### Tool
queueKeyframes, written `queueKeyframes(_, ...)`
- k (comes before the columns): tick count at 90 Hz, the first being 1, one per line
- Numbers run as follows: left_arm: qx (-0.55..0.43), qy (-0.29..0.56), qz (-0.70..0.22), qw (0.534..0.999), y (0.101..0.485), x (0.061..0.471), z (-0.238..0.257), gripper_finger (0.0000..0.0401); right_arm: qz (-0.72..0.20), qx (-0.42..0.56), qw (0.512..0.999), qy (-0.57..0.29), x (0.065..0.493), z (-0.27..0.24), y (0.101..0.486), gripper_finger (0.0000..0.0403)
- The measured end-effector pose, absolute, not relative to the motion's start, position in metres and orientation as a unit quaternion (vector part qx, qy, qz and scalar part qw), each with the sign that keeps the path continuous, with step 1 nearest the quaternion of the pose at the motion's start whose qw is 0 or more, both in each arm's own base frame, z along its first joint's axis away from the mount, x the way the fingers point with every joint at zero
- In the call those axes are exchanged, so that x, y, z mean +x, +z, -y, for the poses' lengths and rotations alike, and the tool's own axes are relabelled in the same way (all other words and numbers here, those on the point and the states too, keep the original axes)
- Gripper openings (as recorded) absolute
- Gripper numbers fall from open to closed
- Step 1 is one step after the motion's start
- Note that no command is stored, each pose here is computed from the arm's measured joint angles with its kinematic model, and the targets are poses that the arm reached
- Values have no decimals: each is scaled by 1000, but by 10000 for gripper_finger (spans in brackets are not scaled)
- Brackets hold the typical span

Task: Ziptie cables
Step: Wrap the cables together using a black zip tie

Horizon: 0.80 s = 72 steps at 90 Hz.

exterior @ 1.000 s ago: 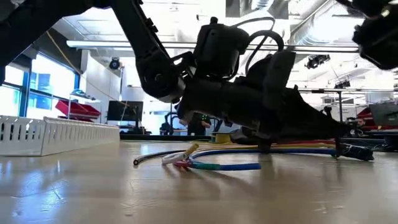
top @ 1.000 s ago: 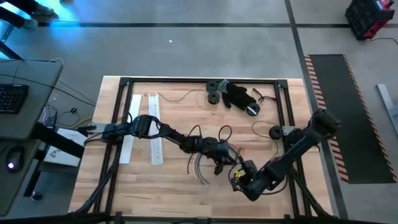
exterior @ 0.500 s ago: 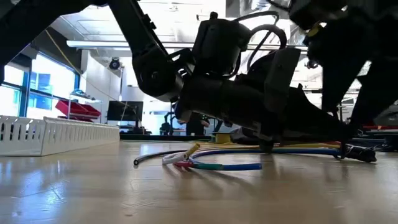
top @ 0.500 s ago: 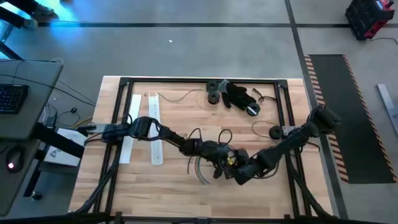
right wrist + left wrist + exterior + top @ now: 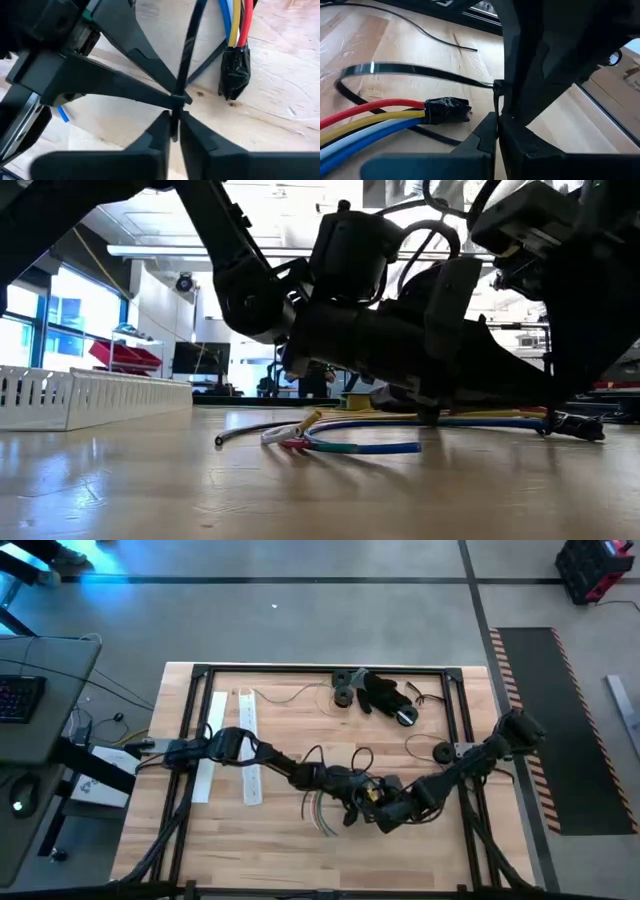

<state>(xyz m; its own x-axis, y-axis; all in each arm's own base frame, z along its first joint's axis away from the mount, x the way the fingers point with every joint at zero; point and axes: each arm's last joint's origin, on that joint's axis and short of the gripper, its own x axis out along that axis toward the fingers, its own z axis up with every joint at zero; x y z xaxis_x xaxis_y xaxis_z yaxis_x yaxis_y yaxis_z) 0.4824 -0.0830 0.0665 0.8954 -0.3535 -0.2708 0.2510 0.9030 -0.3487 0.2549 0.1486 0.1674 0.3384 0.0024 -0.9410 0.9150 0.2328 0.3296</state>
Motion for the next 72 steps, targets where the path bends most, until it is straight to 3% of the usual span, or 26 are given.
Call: queueKeyframes(72,-201,-122,-144,961,71,487,60,0,-483,523,617,-335,231,-182,170,0)
